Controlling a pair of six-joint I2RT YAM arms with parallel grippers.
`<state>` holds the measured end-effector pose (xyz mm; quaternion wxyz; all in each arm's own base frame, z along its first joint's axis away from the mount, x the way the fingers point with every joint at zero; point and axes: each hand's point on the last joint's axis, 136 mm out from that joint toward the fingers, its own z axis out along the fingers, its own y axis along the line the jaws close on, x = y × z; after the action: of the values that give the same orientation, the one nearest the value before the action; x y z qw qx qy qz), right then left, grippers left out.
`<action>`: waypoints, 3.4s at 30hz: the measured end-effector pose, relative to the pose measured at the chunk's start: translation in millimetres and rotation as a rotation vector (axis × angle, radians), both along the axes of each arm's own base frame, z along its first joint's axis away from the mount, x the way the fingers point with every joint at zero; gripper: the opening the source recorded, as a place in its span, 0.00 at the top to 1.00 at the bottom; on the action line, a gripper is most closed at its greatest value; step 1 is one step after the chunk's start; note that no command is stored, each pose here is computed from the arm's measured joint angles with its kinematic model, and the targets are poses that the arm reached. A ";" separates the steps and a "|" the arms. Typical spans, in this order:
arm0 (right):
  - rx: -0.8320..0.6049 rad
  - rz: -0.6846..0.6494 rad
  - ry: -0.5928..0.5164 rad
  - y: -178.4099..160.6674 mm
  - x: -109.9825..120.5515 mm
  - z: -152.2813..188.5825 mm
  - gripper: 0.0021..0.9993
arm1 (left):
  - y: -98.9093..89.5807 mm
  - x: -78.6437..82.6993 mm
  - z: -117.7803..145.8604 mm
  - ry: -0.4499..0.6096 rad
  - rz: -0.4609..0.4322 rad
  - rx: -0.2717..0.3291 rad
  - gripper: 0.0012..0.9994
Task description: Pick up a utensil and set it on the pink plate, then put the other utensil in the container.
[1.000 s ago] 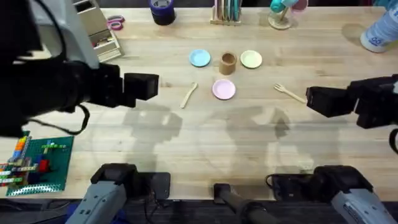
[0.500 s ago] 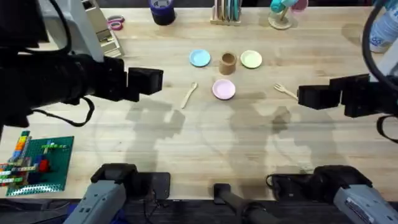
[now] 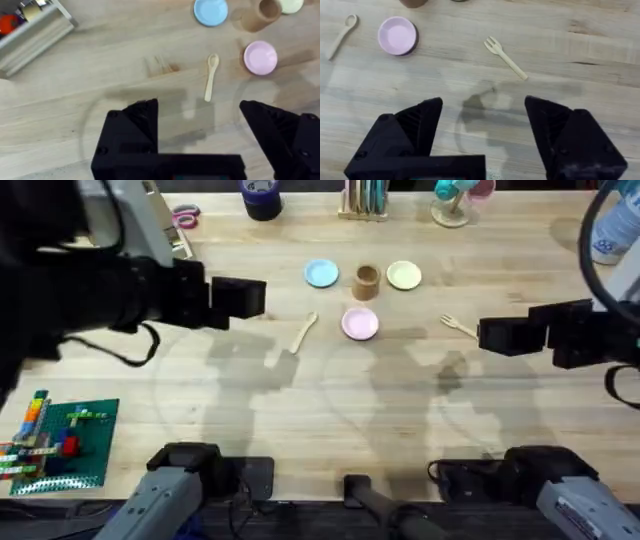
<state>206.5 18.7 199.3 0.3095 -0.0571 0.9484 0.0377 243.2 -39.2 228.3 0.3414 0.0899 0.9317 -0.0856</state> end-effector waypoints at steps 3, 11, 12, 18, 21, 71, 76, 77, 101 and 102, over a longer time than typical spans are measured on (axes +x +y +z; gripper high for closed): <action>0.000 0.000 0.000 0.0 0.0 0.0 0.00 | -5.1 4.8 -14.7 0.067 -0.020 0.001 0.00; 0.000 0.000 0.000 0.0 0.0 0.0 0.00 | -36.6 9.3 -50.8 0.206 -0.147 0.073 0.00; 0.000 0.000 0.000 0.0 0.0 0.0 0.00 | -40.1 9.5 -55.8 0.224 -0.161 0.087 0.00; 0.000 0.000 0.000 0.0 0.0 0.0 0.00 | -54.0 13.1 -88.3 0.335 -0.215 0.148 0.00; 0.000 0.000 0.000 0.0 0.0 0.0 0.00 | -62.4 19.9 -104.6 0.371 -0.239 0.165 0.00; 0.000 0.000 0.001 0.0 -0.2 -0.1 0.00 | -122.0 50.2 -187.7 0.428 -0.353 0.250 0.00; 0.000 0.000 0.001 0.0 -0.1 -0.1 0.00 | -118.3 52.6 -188.0 0.438 -0.303 0.230 0.00; 0.000 0.000 0.001 0.0 -0.2 -0.1 0.00 | -117.2 53.3 -188.5 0.439 -0.294 0.229 0.00; 0.000 0.000 0.001 0.0 -0.2 -0.1 0.00 | -115.2 53.6 -192.3 0.471 -0.253 0.228 0.71; 0.000 0.000 0.001 0.0 -0.2 -0.1 0.00 | -115.6 53.2 -192.3 0.473 -0.251 0.224 0.75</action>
<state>206.4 18.7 199.2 0.3091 -0.0572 0.9485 0.0377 296.4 -154.8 36.0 0.0893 0.2193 0.9706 -0.0425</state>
